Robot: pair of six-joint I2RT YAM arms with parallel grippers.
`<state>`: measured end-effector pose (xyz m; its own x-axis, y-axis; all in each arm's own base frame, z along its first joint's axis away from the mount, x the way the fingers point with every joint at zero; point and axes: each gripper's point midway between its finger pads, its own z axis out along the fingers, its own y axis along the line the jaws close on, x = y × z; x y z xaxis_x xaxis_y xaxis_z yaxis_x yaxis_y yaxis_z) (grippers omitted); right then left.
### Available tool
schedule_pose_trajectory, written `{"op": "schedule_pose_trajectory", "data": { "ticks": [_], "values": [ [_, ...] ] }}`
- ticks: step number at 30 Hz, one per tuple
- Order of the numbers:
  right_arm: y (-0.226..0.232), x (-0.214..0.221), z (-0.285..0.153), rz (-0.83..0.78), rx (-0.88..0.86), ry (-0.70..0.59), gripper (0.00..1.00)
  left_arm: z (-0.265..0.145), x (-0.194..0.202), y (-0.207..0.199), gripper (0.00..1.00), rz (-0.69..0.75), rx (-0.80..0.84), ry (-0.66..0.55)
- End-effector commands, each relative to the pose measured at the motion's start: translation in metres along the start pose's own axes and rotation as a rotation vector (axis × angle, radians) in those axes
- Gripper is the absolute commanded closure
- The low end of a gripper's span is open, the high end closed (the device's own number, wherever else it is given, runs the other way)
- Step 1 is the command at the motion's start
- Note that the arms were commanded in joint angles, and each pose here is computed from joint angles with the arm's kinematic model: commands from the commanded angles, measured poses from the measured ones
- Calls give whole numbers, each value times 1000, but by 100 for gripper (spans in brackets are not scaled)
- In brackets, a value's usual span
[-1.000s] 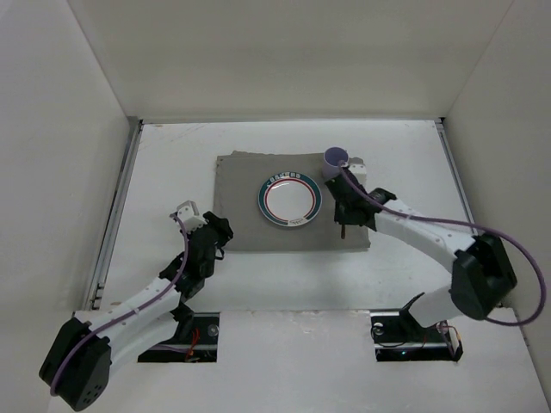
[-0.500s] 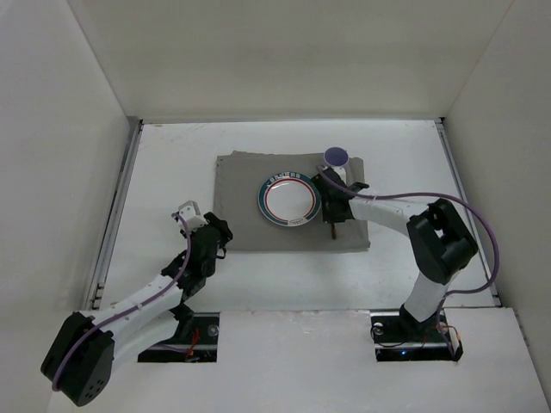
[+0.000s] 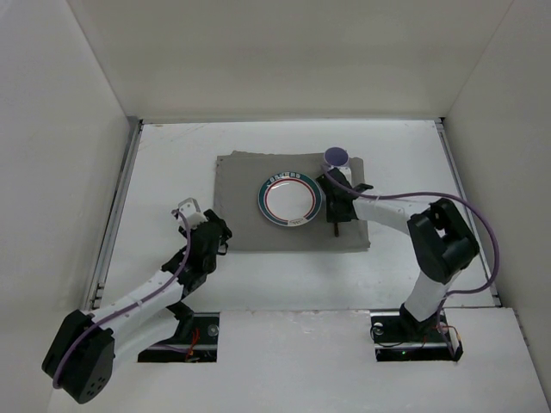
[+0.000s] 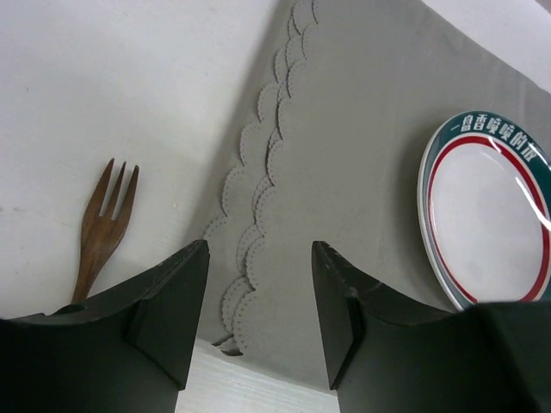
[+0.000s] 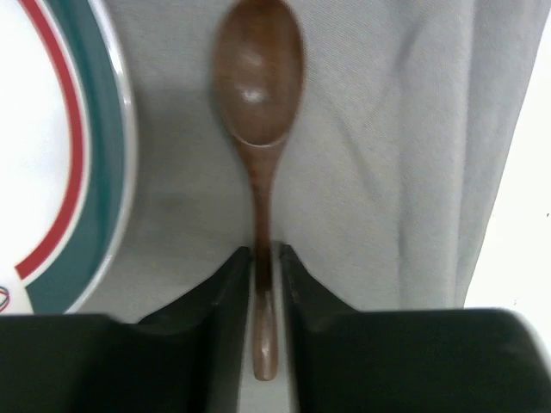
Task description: Set the dinner table for one person
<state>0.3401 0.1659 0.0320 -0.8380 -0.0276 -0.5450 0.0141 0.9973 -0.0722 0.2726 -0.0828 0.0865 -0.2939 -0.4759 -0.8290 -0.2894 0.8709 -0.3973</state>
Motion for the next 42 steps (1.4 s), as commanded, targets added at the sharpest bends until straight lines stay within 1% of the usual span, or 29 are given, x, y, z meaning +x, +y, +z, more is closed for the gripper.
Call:
{"op": "schedule_pose_trajectory", "data": {
  "ticks": [1, 4, 8, 10, 13, 14, 15, 18, 19, 22, 26, 28, 32, 36, 39, 42],
  "values": [
    [-1, -28, -20, 73, -49, -126, 66, -2, -23, -4, 49, -20, -34, -32],
    [-7, -47, -47, 118, -79, -209, 57, -3, -28, 1, 43, -12, -59, -23],
    [-11, -64, -80, 167, -128, -311, 44, -9, -27, 20, 40, 19, -135, 29],
    [-8, -74, -100, 220, -177, -393, 41, -13, -23, 32, 37, 44, -180, 78],
    [2, -83, -126, 284, -269, -537, 41, -21, -16, 54, 37, 60, -257, 146],
    [1, -84, -132, 306, -281, -584, 44, -22, -14, 58, 39, 59, -276, 161],
    [2, -83, -138, 321, -300, -624, 49, -24, -13, 62, 41, 63, -295, 178],
    [7, -79, -153, 329, -364, -715, 72, -26, -1, 70, 43, 94, -338, 251],
    [7, -78, -156, 328, -376, -736, 76, -26, 4, 71, 43, 103, -349, 276],
    [8, -74, -159, 354, -412, -754, 77, -27, 14, 72, 47, 136, -372, 332],
    [14, -68, -155, 367, -452, -740, 75, -30, 30, 85, 59, 159, -426, 377],
    [18, -65, -151, 369, -466, -725, 74, -34, 35, 92, 63, 155, -464, 403],
    [26, -62, -151, 372, -505, -701, 73, -38, 36, 103, 68, 145, -533, 414],
    [28, -58, -152, 374, -526, -689, 73, -36, 35, 105, 70, 138, -551, 403],
    [24, -59, -155, 387, -530, -702, 72, -32, 42, 106, 70, 143, -557, 425],
    [24, -60, -160, 392, -543, -708, 71, -28, 53, 108, 70, 118, -550, 448]
  ]
}}
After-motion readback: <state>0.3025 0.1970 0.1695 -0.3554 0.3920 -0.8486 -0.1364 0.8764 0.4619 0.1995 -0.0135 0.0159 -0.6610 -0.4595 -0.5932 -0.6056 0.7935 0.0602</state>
